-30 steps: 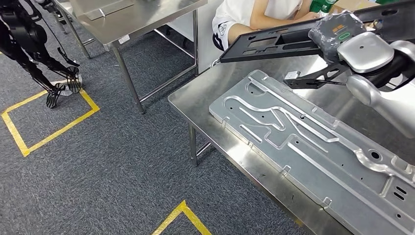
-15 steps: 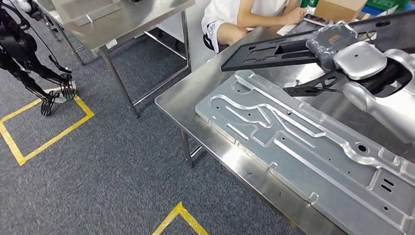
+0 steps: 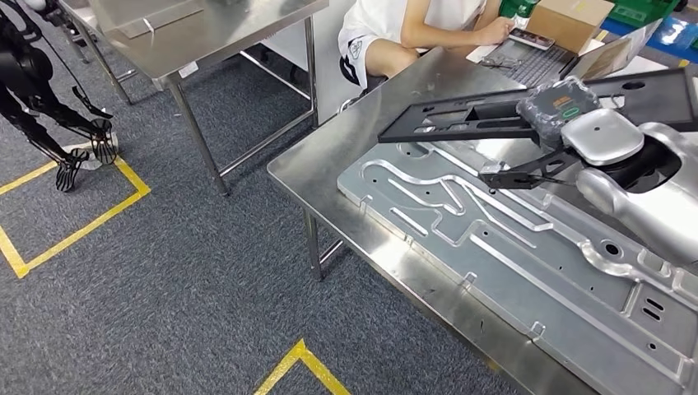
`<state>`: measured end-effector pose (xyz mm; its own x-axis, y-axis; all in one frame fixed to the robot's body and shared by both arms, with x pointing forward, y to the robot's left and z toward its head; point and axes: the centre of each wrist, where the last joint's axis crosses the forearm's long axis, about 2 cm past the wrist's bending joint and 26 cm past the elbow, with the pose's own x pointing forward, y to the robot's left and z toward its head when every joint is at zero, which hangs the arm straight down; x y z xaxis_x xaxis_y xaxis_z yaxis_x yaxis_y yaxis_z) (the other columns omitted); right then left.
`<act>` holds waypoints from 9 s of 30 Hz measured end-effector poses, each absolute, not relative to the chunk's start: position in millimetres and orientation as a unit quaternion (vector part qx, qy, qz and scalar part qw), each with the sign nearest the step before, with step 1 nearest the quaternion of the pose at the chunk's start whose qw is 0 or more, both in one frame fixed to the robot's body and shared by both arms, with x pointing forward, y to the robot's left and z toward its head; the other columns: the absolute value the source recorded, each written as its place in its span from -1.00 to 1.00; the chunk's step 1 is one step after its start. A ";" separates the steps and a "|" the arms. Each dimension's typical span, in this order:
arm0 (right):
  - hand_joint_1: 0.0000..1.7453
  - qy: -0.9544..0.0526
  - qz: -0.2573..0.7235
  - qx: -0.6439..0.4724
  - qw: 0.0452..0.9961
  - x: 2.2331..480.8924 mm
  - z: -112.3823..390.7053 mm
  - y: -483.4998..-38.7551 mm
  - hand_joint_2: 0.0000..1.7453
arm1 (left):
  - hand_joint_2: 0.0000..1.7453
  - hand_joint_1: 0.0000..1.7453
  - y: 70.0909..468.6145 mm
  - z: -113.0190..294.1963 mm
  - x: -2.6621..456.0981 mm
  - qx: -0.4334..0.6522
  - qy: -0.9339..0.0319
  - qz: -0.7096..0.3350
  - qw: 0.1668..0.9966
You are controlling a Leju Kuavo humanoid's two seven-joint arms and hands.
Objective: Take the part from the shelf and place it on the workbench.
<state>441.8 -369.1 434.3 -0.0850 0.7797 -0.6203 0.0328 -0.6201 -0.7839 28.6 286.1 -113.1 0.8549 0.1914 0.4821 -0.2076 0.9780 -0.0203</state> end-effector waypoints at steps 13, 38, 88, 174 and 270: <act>1.00 -0.331 0.659 -0.600 0.310 436.3 404.5 -390.0 1.00 | 1.00 -1.00 286.0 -113.1 28.1 0.020 -0.248 0.108 0.962; 1.00 -0.326 0.652 -0.594 0.341 423.8 383.8 -416.8 1.00 | 1.00 -1.00 285.8 -113.1 28.3 0.027 -0.253 0.114 0.960; -1.00 -0.335 0.639 -0.582 0.375 404.4 347.1 -443.1 -1.00 | -1.00 -1.00 282.4 -113.0 28.7 0.030 -0.264 0.131 0.955; -1.00 -0.347 0.636 -0.580 0.373 401.8 349.5 -443.7 -1.00 | -1.00 -1.00 282.8 -113.0 29.3 0.024 -0.262 0.126 0.956; -1.00 -0.303 0.649 -0.612 0.336 397.4 350.5 -439.4 -1.00 | -1.00 -1.00 285.2 -112.8 31.1 0.032 -0.256 0.121 0.958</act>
<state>397.4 -439.4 350.5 -0.0256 0.8074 -0.5895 -0.0656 -0.5898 -0.8049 31.1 285.2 -112.8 0.8393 0.2153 0.4992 -0.2486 0.9686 0.0000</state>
